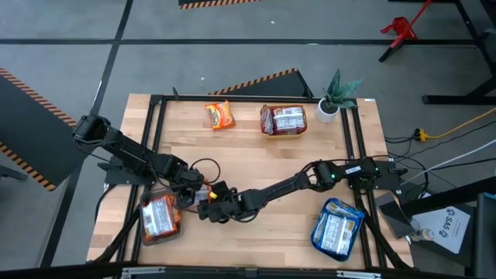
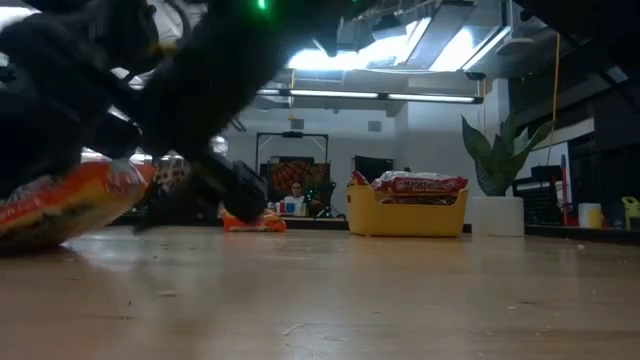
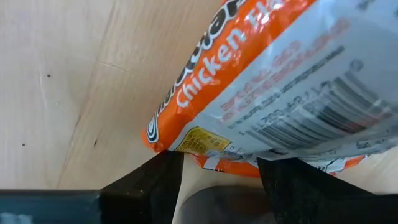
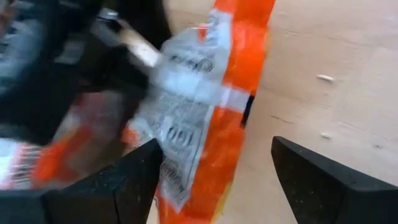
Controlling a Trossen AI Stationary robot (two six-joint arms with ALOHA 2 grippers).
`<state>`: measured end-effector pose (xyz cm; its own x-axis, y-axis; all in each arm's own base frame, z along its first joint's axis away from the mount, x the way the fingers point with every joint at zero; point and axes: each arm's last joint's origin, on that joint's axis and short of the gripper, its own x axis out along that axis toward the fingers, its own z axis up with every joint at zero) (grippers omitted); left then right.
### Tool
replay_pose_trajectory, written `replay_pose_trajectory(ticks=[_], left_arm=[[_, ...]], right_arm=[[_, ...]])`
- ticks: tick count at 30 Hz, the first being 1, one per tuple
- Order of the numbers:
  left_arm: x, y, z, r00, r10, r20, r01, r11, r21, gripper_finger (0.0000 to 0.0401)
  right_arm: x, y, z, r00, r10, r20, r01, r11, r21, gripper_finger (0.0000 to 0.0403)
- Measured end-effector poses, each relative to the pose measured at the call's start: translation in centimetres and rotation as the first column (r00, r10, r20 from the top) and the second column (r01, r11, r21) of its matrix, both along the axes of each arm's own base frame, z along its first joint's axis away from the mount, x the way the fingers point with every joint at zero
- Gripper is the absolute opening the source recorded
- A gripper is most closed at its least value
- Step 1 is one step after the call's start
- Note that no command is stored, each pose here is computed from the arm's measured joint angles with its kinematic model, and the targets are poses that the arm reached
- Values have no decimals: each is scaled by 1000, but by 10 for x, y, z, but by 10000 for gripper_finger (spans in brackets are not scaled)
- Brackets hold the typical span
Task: Sort Maruchan noodles
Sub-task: Put the orange noodle pack into the black bin
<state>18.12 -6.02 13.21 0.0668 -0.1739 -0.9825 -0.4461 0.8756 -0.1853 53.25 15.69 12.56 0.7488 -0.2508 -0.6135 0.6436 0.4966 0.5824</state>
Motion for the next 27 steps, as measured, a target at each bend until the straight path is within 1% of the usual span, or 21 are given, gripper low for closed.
replay_pose_trajectory(ticks=[3,5,7,10,12,15,18,21,24,27], left_arm=[[0,0,0,1000,1,1,-1,1000,1,201],[0,0,0,1000,3,2,-3,1000,1,201],[0,0,0,1000,6,2,-6,1000,0,201],[1,0,0,1000,7,7,-7,1000,-1,201],[1,0,0,1000,7,7,-7,1000,-2,201],[3,-1,3,1000,6,15,-6,1000,-3,201],[4,-1,6,1000,-7,14,7,1000,2,201],[4,-1,12,1000,-13,-17,13,1000,-5,201],[6,-1,21,998,-32,-46,32,999,3,201],[8,-2,35,996,-63,-56,65,998,24,201]], right_arm=[[1,-4,-4,1000,-2,13,2,1000,-16,289],[3,-6,-4,1000,23,20,-22,998,-57,289],[6,-8,-1,997,56,53,-51,995,-89,288],[12,-11,5,990,95,103,-85,991,-101,271],[13,-15,4,990,101,98,-92,992,-85,245],[13,-19,3,991,107,84,-104,993,-48,189],[13,-20,2,991,109,84,-106,994,-37,129],[14,-19,4,988,116,99,-113,993,-32,79],[15,-18,6,985,132,110,-131,991,-20,52],[15,-17,12,981,153,123,-153,988,-5,44]])
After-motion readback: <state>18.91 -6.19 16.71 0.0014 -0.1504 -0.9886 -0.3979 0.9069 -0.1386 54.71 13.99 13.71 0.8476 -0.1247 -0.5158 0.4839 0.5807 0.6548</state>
